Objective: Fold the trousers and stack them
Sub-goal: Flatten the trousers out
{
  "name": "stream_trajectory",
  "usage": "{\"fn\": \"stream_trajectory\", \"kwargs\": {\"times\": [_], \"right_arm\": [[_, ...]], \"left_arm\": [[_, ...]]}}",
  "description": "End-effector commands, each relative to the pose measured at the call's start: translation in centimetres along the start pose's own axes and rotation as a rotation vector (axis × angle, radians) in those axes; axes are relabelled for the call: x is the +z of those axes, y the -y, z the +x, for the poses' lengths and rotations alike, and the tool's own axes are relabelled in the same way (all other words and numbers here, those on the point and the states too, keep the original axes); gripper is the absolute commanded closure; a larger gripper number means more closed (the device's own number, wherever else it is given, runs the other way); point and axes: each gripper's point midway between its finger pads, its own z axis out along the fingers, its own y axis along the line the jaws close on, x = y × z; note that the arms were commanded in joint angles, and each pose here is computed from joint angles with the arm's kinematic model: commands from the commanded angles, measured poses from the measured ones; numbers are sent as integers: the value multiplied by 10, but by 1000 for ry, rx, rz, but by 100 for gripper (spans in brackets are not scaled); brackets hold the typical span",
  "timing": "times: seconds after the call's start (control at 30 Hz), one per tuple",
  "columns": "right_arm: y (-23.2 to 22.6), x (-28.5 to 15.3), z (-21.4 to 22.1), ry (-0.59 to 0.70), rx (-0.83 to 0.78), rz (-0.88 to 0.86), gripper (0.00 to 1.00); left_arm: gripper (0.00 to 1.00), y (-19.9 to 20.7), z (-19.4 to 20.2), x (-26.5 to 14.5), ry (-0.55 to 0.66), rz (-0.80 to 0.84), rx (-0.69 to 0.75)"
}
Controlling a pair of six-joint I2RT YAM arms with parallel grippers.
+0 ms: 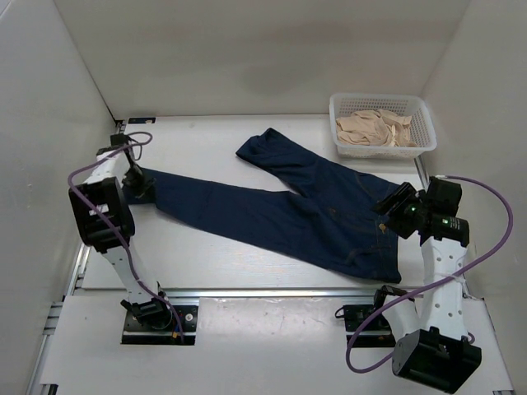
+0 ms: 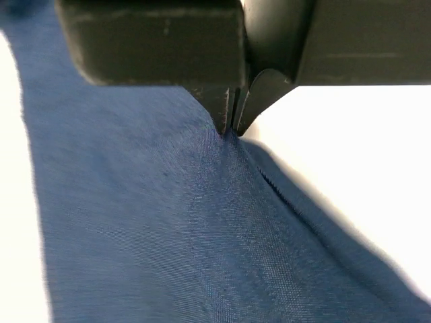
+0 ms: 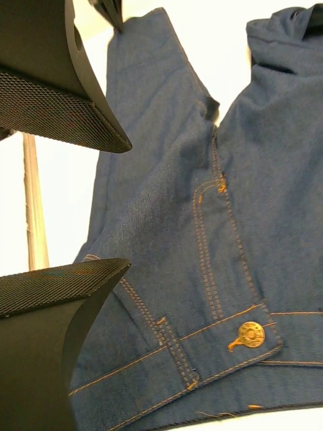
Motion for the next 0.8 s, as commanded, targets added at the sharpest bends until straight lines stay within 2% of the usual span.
{"fn": "stream_trajectory", "kwargs": {"times": [0.0, 0.1, 0.2, 0.27, 0.37, 0.4, 0.43, 0.47, 0.5, 0.53, 0.57, 0.63, 0.67, 0.73, 0.77], "right_arm": [[10, 5, 22, -99, 61, 31, 31], [26, 17, 57, -211, 138, 54, 31], [39, 19, 87, -260, 201, 66, 31], [43, 19, 93, -256, 212, 65, 31], [50, 22, 95, -240, 208, 88, 36], [52, 23, 94, -234, 198, 97, 40], [47, 22, 82, -204, 185, 89, 43], [35, 21, 59, -151, 115, 50, 51], [30, 21, 49, -131, 84, 35, 57], [25, 20, 40, -115, 40, 23, 62], [14, 20, 25, -100, 1, 5, 72], [4, 21, 12, -97, -57, -11, 81], [0, 30, 6, -115, -91, -14, 89], [-28, 43, -1, -146, -169, -59, 93], [-37, 50, 0, -166, -211, -67, 93]], "left_arm": [[90, -10, -47, -89, 275, 43, -97], [90, -12, -56, -114, 330, 55, -108], [90, -17, -65, -129, 371, 37, -134], [90, -18, -66, -136, 376, 51, -141], [90, -17, -62, -132, 350, 54, -128], [90, -16, -62, -132, 346, 61, -114], [82, -15, -61, -131, 342, 67, -104], [27, -14, -60, -134, 336, 73, -67], [4, -14, -60, -134, 337, 72, -57], [0, -10, -59, -137, 338, 75, -35], [0, -6, -56, -139, 334, 75, -4], [0, 4, -55, -152, 363, 99, 26], [0, 9, -53, -155, 363, 105, 38], [0, 29, -44, -163, 372, 142, 100], [4, 48, -34, -167, 364, 178, 154]]}}
